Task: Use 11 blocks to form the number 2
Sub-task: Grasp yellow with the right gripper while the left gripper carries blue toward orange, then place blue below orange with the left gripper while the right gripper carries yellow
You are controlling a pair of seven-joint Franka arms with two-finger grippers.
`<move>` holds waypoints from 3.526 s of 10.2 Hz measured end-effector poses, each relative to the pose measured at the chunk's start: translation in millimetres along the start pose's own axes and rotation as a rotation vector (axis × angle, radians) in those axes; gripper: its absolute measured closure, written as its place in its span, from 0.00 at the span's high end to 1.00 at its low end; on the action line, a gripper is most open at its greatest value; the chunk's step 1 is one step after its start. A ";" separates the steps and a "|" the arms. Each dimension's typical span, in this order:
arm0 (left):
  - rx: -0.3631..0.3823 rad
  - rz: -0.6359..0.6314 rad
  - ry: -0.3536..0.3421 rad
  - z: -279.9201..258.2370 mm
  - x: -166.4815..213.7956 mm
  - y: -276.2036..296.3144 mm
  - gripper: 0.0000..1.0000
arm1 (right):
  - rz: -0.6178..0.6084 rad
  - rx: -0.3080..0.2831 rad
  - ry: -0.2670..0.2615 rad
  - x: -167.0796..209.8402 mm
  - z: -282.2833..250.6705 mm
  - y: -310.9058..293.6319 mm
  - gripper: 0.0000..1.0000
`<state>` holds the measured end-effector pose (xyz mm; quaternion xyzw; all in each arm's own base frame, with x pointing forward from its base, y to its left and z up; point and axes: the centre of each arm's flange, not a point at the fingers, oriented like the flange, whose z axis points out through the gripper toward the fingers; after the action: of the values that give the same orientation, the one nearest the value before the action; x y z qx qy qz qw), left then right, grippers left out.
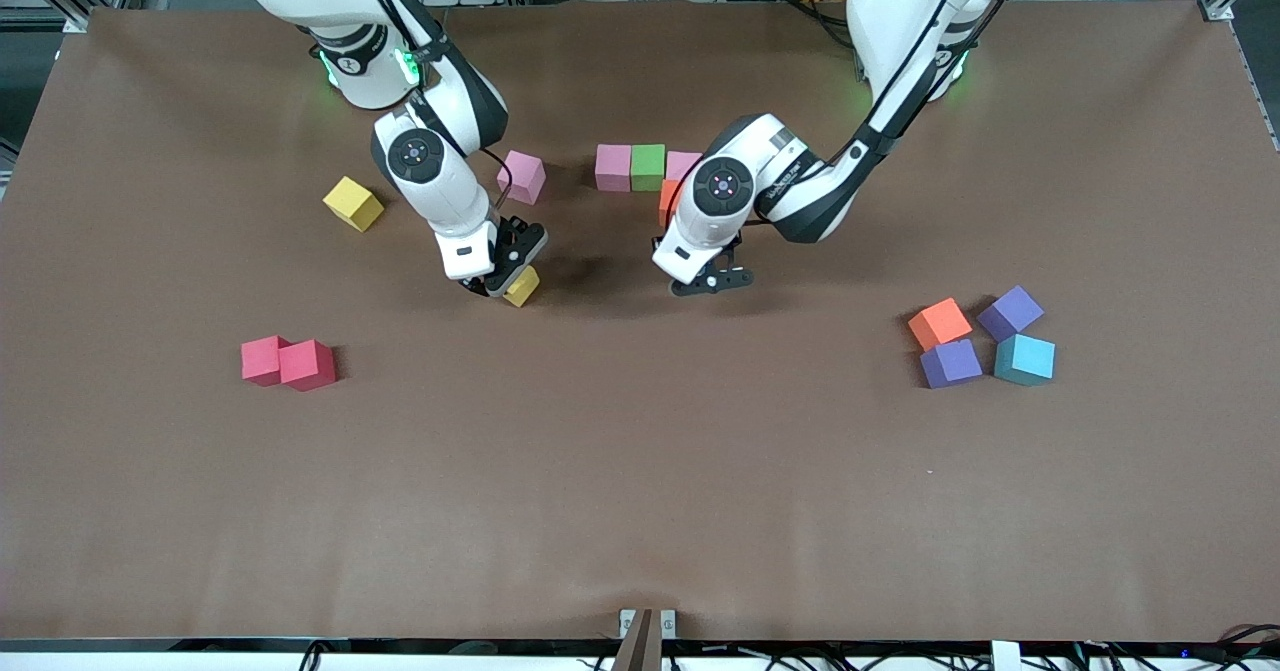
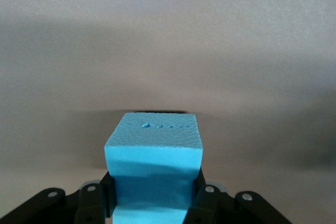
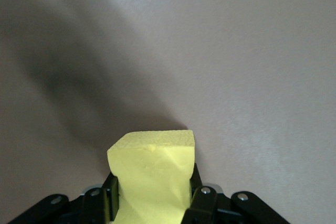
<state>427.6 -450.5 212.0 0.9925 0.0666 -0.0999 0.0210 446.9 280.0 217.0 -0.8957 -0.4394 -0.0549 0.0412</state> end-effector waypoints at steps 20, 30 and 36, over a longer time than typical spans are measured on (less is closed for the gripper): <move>0.068 0.149 0.032 21.1 -42.7 19.1 0.55 | 0.564 -0.028 -0.061 -0.1 -65.2 16.3 0.52; 0.071 0.159 0.035 21.7 -45.5 20.9 0.55 | 0.617 -0.029 -0.046 8.3 -69.8 10.5 0.52; 0.059 0.135 0.044 17.4 -37.7 18.3 1.00 | 0.604 -0.028 -0.041 13.6 -71.6 3.8 0.52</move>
<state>390.0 -474.3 203.1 0.9969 -0.0029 -0.0785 -0.0033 453.7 279.6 289.7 -0.9872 -0.1529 -0.0282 0.0345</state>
